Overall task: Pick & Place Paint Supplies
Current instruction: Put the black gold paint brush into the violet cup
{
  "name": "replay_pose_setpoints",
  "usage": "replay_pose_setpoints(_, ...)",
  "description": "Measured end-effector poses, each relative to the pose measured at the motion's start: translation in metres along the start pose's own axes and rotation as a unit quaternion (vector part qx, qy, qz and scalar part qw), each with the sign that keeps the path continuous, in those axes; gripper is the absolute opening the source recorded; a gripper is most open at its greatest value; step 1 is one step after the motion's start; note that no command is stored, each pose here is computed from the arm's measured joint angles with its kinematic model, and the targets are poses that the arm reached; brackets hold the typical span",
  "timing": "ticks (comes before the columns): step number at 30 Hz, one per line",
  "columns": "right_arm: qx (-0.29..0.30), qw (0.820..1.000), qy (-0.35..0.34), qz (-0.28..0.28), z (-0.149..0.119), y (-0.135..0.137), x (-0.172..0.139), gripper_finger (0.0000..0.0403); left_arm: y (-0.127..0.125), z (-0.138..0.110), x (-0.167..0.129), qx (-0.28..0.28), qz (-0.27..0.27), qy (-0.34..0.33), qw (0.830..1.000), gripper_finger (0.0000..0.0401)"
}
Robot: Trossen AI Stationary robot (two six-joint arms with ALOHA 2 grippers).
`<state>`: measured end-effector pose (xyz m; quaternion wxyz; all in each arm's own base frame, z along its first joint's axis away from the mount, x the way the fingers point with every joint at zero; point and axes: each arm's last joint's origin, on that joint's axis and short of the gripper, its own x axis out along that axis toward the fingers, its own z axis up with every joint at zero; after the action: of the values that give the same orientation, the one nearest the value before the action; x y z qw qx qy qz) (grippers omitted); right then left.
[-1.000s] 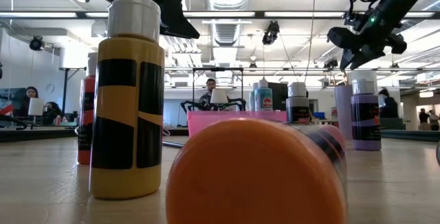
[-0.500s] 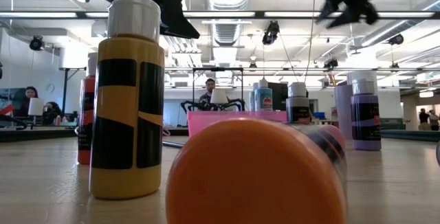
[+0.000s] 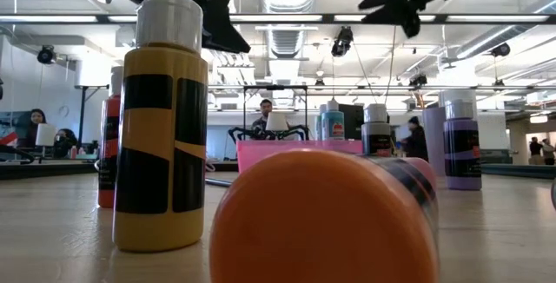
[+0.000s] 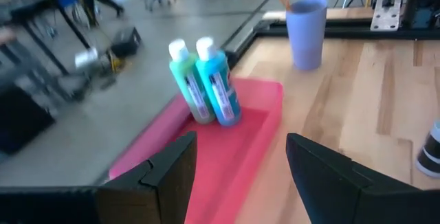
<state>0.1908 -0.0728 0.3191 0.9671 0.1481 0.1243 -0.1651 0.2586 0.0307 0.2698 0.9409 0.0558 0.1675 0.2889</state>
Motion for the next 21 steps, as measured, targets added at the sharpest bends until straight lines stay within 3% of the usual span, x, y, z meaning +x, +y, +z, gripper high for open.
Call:
replay_pose_setpoints(7,-0.057,0.996,0.040,0.049,-0.015,0.021,0.023,0.0140,0.002,-0.023,-0.004,-0.125,0.015,0.107,0.986,0.0229)
replay_pose_setpoints(14,-0.121,0.987,0.041,0.102,-0.024,0.044,0.032,0.0113,0.007,-0.043,-0.018,-0.235,0.035,0.217,0.947,0.0229)
replay_pose_setpoints(21,-0.153,0.980,0.042,0.117,-0.030,0.050,0.033,0.0087,0.007,-0.059,-0.020,-0.330,0.073,0.248,0.908,0.0229)
